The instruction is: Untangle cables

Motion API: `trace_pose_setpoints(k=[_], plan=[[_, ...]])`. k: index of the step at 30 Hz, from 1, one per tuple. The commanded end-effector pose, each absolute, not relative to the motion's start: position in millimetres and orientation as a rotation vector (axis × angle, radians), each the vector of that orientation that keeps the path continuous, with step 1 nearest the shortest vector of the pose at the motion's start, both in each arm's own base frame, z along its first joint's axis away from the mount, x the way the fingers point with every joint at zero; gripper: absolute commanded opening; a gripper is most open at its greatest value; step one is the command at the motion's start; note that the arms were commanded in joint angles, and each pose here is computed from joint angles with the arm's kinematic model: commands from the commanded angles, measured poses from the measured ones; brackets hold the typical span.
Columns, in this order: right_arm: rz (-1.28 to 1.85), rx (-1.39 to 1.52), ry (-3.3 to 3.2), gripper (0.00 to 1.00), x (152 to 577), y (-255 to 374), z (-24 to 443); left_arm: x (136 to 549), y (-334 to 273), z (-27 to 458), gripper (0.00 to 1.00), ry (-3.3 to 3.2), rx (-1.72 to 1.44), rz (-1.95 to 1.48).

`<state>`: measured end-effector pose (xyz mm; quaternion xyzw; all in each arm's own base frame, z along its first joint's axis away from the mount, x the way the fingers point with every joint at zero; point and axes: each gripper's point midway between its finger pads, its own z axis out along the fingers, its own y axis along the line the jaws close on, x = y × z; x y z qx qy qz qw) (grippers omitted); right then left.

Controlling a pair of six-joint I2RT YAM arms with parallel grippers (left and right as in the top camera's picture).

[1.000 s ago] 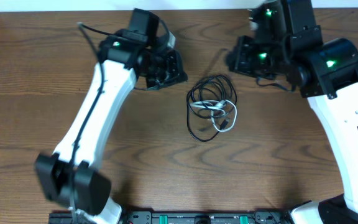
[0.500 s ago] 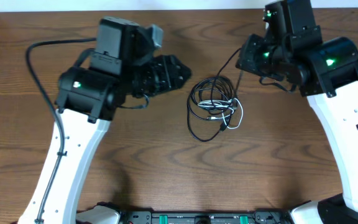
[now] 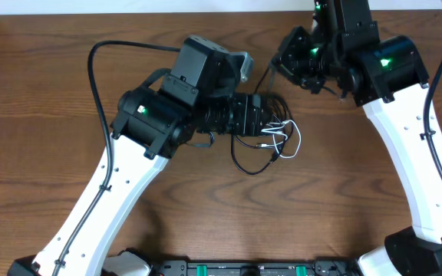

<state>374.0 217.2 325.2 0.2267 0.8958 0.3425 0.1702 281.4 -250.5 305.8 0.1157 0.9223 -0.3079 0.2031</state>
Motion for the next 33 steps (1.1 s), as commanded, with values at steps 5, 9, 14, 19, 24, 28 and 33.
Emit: trace_pose_setpoints(k=[5,9,14,19,24,28,33], plan=[[1.214,0.589,2.650,0.02,343.2,243.9,336.0,313.3,-234.8,292.4,0.65,2.547,0.247,-0.639],[1.218,0.587,2.650,0.01,342.9,244.5,336.3,316.6,-238.2,288.5,0.40,2.556,0.236,-0.649],[1.232,0.581,2.654,0.02,341.6,245.7,337.1,319.5,-240.1,278.8,0.08,2.584,0.235,-0.637],[1.038,0.577,2.618,0.08,355.0,227.1,326.1,319.6,-241.4,276.9,0.07,2.591,0.237,-0.643],[0.632,0.467,2.609,0.58,364.9,183.5,304.8,314.5,-237.1,285.2,0.07,2.575,0.236,-0.645],[0.249,0.349,2.644,0.91,358.3,139.5,288.5,313.6,-224.8,297.8,0.07,2.544,0.139,-0.618],[0.002,0.292,2.762,0.99,337.4,112.6,256.3,309.6,-218.0,322.9,0.08,2.473,0.050,-0.679]])
